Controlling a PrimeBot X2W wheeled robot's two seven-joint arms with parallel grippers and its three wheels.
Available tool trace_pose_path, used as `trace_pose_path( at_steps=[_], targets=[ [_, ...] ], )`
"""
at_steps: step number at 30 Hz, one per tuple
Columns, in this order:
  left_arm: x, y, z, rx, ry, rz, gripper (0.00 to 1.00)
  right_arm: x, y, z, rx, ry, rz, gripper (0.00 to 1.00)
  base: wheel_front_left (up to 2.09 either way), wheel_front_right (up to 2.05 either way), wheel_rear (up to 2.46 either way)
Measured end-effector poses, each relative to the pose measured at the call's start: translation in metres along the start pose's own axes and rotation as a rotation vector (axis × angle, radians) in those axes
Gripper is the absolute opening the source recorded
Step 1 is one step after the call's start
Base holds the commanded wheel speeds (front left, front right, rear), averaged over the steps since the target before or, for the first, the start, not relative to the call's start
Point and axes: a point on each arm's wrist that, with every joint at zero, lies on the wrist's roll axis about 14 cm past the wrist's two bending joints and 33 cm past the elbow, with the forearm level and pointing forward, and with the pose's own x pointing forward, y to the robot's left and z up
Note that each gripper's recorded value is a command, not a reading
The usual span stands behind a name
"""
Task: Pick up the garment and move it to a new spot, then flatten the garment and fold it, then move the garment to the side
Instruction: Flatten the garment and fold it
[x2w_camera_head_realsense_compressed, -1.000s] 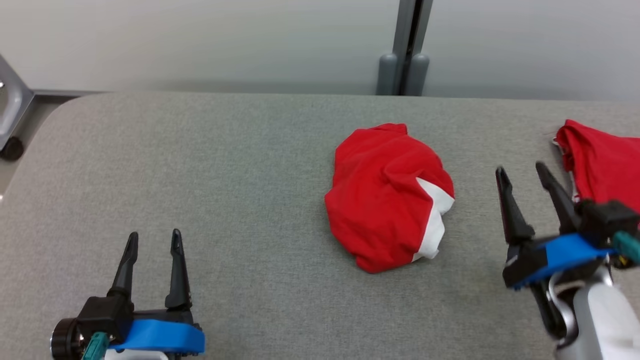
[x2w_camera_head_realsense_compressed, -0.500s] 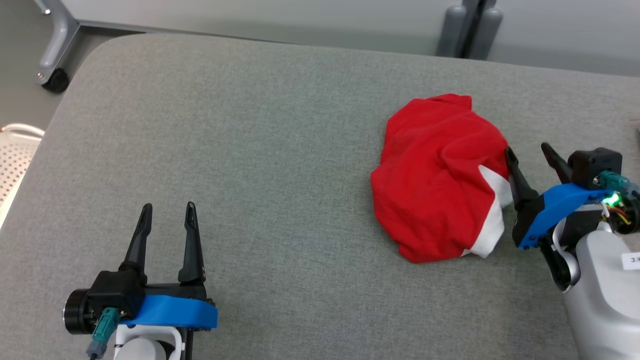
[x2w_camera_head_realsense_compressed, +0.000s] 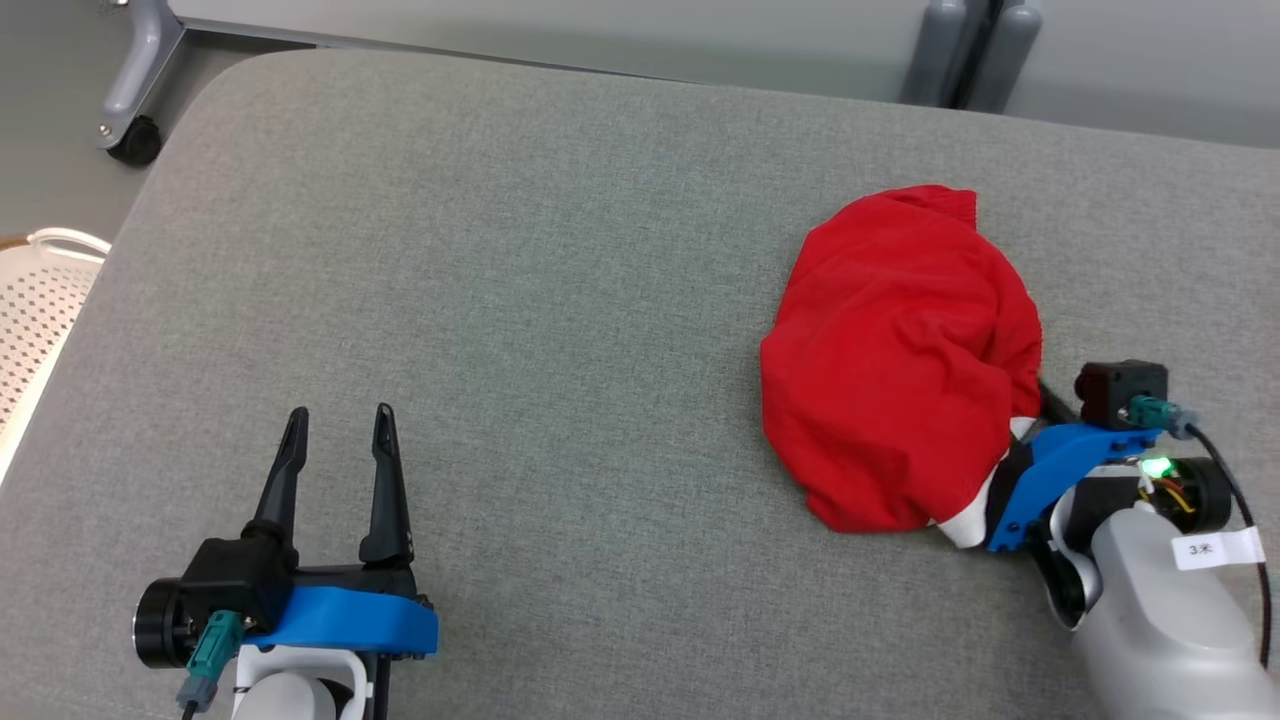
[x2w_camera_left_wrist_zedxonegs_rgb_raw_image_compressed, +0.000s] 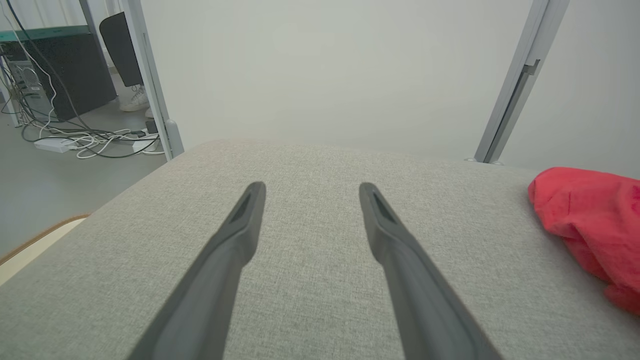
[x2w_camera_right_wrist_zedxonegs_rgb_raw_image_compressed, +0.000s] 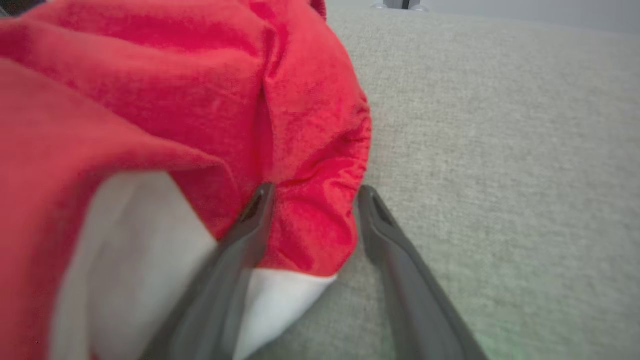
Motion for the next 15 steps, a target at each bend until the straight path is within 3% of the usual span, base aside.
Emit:
trace_pose_path(
  at_steps=[6,15],
  targets=[
    [0.002,-0.005,0.003,-0.006,-0.011,-0.015,1.00,-0.012,-0.005,0.007,0.050,-0.061,-0.021,0.00,0.00,0.00,0.00],
    [0.003,-0.028,0.007,-0.023,-0.029,-0.086,1.00,-0.069,-0.077,0.013,0.072,-0.181,-0.194,0.00,0.00,0.00,0.00]
  ],
)
